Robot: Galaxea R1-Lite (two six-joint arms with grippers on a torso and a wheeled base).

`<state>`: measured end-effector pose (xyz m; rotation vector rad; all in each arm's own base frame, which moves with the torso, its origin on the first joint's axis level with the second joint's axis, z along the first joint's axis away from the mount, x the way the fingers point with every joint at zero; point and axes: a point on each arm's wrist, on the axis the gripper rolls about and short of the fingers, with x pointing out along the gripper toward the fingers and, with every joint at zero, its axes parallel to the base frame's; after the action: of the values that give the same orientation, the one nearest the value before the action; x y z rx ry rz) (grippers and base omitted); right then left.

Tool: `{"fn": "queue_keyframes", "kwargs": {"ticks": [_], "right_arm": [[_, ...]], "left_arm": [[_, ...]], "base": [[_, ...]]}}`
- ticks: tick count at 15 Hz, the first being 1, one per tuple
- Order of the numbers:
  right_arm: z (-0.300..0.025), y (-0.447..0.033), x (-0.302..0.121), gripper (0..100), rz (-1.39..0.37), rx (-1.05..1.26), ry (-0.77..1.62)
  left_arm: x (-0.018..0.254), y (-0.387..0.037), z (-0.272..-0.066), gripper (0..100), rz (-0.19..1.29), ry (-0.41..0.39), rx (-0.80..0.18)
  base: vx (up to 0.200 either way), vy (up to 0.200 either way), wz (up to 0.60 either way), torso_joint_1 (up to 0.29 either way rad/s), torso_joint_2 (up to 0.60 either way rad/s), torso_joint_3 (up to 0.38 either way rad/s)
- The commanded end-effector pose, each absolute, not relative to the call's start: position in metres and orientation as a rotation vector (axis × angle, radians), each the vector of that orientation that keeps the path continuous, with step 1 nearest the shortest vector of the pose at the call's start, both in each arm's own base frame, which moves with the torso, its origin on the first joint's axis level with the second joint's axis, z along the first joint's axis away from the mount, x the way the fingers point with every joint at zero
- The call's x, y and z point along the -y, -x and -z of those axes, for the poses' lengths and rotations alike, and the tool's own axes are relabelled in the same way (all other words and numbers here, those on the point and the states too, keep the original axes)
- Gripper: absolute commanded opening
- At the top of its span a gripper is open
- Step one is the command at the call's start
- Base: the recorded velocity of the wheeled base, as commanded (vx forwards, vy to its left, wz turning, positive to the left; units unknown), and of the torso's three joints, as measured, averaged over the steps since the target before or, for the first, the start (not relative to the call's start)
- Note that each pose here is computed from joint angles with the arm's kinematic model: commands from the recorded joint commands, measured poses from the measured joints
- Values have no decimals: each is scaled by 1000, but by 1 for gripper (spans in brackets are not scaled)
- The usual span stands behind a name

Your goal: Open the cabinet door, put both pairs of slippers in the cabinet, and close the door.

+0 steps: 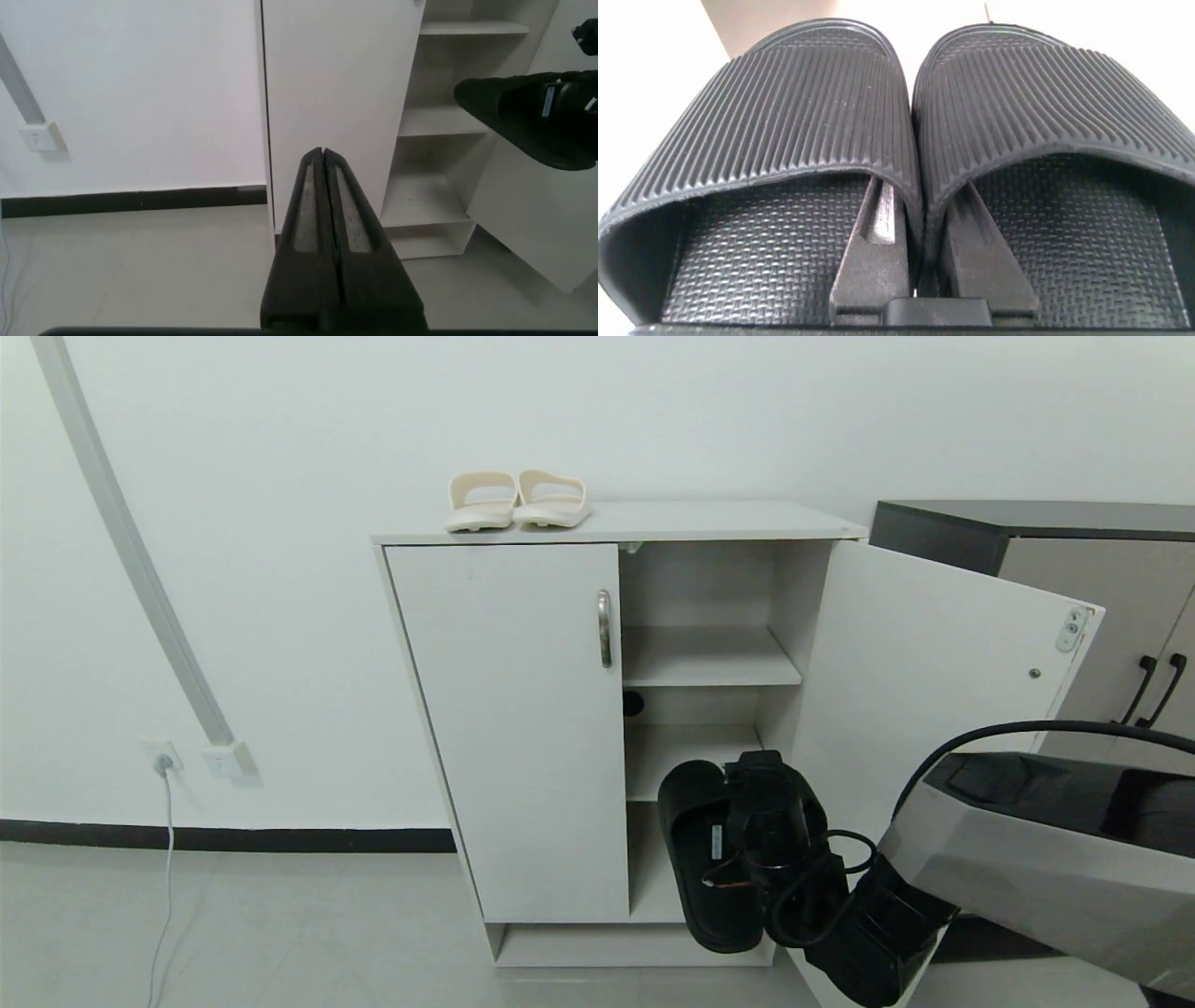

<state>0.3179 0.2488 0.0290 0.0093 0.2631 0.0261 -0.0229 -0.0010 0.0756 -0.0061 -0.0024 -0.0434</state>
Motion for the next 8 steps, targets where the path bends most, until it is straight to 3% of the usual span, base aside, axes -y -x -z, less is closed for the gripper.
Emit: {"fn": "queue_keyframes", "kwargs": {"ticks": [1, 8], "right_arm": [[-22, -319, -250, 0, -27, -272, -1], [-10, -325, -257, 0, -29, -278, 3]], "left_arm": [[1, 23, -76, 0, 43, 6, 1], [1, 23, -76, 0, 44, 6, 1]], "base": [[0, 0, 0, 0, 0, 0], [0, 0, 0, 0, 0, 0]]}}
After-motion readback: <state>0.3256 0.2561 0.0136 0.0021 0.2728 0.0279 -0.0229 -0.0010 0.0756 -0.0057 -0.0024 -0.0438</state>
